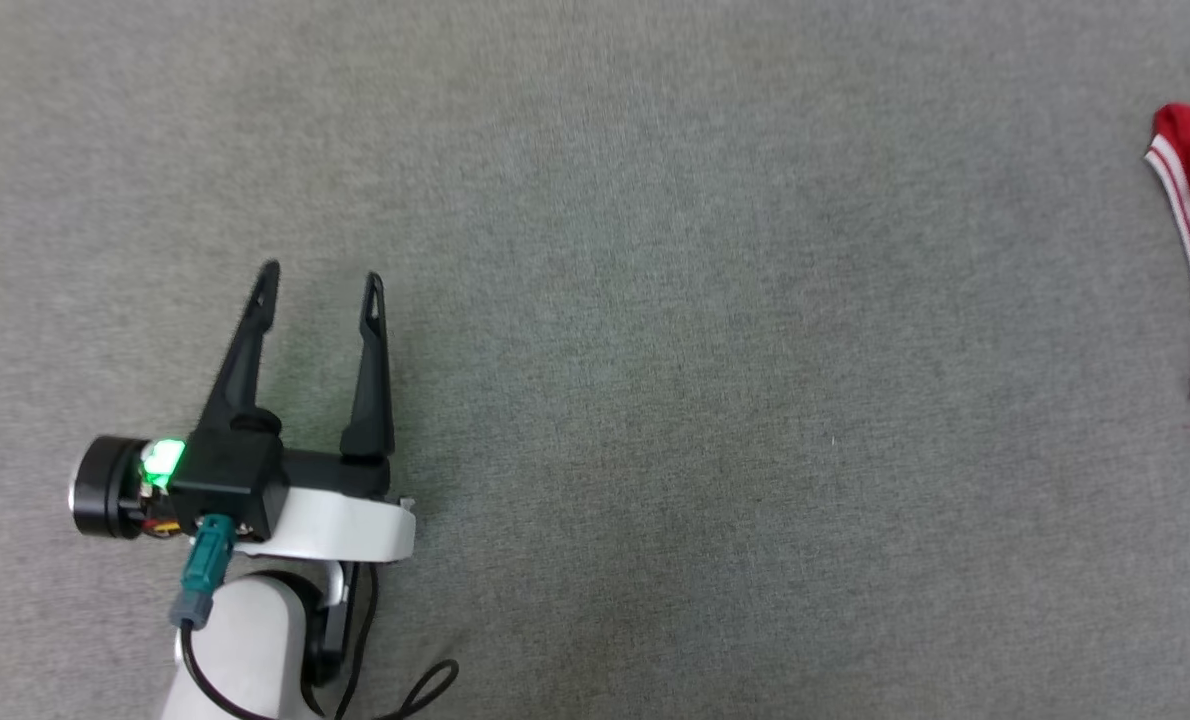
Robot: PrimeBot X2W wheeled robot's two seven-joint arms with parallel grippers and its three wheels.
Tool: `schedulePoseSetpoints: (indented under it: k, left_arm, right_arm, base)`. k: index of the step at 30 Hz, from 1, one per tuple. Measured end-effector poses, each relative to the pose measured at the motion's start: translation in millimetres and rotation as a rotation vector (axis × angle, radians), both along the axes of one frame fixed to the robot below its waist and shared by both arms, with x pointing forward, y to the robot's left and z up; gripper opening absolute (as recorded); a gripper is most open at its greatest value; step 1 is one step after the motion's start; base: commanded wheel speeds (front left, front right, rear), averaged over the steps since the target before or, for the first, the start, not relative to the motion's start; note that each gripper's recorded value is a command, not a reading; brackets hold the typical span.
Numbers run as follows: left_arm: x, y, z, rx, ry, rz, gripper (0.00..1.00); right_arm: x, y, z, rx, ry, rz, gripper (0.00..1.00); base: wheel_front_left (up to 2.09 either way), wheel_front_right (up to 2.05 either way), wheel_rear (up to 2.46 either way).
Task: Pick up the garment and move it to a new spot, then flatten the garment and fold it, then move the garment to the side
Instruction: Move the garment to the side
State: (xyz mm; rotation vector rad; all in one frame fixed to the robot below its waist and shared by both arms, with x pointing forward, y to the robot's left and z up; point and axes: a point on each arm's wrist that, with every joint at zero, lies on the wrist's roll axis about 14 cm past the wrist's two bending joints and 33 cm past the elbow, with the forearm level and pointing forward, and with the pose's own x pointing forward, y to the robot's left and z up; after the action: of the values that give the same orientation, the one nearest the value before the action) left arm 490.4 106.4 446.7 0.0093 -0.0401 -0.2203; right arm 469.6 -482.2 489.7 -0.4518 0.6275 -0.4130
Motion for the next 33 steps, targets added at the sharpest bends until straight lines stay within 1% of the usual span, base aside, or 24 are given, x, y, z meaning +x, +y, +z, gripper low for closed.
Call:
schedulePoseSetpoints:
  k: [3,8,10,12,18,22,24,26,30,33]
  left_arm:
    - [-11.3,1.9,10.2,-0.006,-0.005,0.011,1.0]
    - [-32.5,10.3,28.9,-0.004,-0.023,0.036,1.0]
    - [-41.6,15.4,35.6,-0.005,-0.029,0.052,1.0]
    - [-50.4,19.9,41.4,-0.006,-0.035,0.067,1.0]
    - [-75.0,35.1,57.6,-0.008,-0.059,0.115,1.0]
    - [-89.7,49.1,63.5,-0.003,-0.066,0.154,1.0]
    - [-96.4,55.0,65.9,0.0,-0.07,0.171,1.0]
    - [-101.9,59.8,69.7,0.002,-0.08,0.184,1.0]
    - [-114.2,68.0,71.8,0.004,-0.083,0.21,1.0]
    - [-122.2,70.9,72.6,0.002,-0.084,0.22,1.0]
  right_arm:
    - [5.1,5.7,34.9,-0.036,-0.142,0.05,1.0]
    - [16.0,38.5,95.8,-0.087,-0.407,0.187,1.0]
    - [19.2,58.2,120.7,-0.086,-0.532,0.246,1.0]
    - [20.4,81.8,137.7,-0.084,-0.627,0.31,1.0]
    - [13.1,160.3,174.3,-0.014,-0.893,0.492,1.0]
    - [1.5,214.9,178.9,0.093,-0.994,0.586,1.0]
    - [-5.6,239.4,174.4,0.142,-1.007,0.629,1.0]
    - [-13.8,257.5,167.1,0.208,-1.021,0.643,1.0]
    - [-30.6,290.1,142.7,0.331,-0.993,0.662,1.0]
    - [-44.8,302.9,122.3,0.387,-0.949,0.661,1.0]
  base:
    - [0.0,0.0,0.0]
    - [0.0,0.0,0.0]
    - [0.0,0.0,0.0]
    - [0.0,0.0,0.0]
    - [0.0,0.0,0.0]
    - [0.0,0.0,0.0]
    - [0.0,0.0,0.0]
    - [0.0,0.0,0.0]
    - [0.0,0.0,0.0]
    - [0.0,0.0,0.0]
